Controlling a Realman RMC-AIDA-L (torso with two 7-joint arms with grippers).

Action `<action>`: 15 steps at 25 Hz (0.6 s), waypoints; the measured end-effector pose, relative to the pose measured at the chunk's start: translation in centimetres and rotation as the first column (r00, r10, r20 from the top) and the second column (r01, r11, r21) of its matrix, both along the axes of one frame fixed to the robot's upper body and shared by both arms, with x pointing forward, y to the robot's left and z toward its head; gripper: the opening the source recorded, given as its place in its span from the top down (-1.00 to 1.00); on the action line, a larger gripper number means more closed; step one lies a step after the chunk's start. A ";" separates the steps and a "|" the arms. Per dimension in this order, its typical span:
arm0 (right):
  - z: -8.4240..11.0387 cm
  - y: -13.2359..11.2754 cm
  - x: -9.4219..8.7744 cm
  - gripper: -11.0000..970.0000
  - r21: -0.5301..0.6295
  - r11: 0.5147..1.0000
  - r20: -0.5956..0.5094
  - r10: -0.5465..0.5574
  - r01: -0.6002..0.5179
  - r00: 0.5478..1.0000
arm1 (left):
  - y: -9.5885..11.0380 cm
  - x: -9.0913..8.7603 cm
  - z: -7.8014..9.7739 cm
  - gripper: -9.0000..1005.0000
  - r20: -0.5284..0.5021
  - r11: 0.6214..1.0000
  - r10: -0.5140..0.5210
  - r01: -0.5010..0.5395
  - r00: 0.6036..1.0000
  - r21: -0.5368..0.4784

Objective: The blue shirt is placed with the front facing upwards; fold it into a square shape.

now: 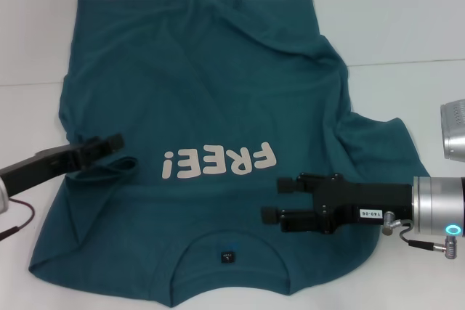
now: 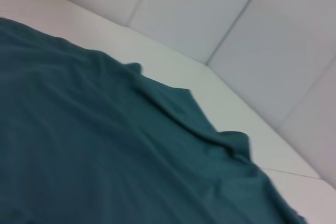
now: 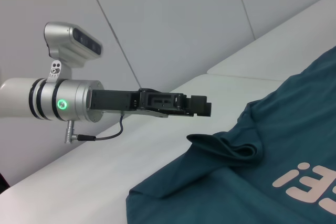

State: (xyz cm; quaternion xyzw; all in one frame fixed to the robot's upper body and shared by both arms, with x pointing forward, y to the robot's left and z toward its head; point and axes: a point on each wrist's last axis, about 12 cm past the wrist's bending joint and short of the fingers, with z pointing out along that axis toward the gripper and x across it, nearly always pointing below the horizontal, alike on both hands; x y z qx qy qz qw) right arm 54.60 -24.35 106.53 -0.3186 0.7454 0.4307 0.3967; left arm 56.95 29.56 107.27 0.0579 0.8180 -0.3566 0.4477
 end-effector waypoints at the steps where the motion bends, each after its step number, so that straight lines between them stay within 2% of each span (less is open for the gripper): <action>1: 0.0 0.0 0.0 -0.83 0.000 1.000 0.000 0.000 0.000 1.000 | 0.3 -0.1 0.0 0.07 0.001 1.000 0.013 -0.013 1.000 0.009; 5: 0.0 0.0 0.1 -0.83 0.000 1.000 0.000 0.001 -0.001 1.000 | 1.6 -0.5 -0.6 -0.30 0.003 0.996 0.074 -0.074 0.997 0.055; 10: 0.1 0.1 0.1 -0.83 0.000 1.000 0.001 0.004 -0.004 1.000 | 2.2 -1.0 -1.4 -0.74 0.012 0.989 0.099 -0.100 0.995 0.113; 15: 0.1 0.2 0.2 -0.82 0.000 1.000 0.001 0.006 -0.006 1.000 | 1.6 -1.0 -2.3 -0.78 0.007 0.987 0.083 -0.084 0.996 0.134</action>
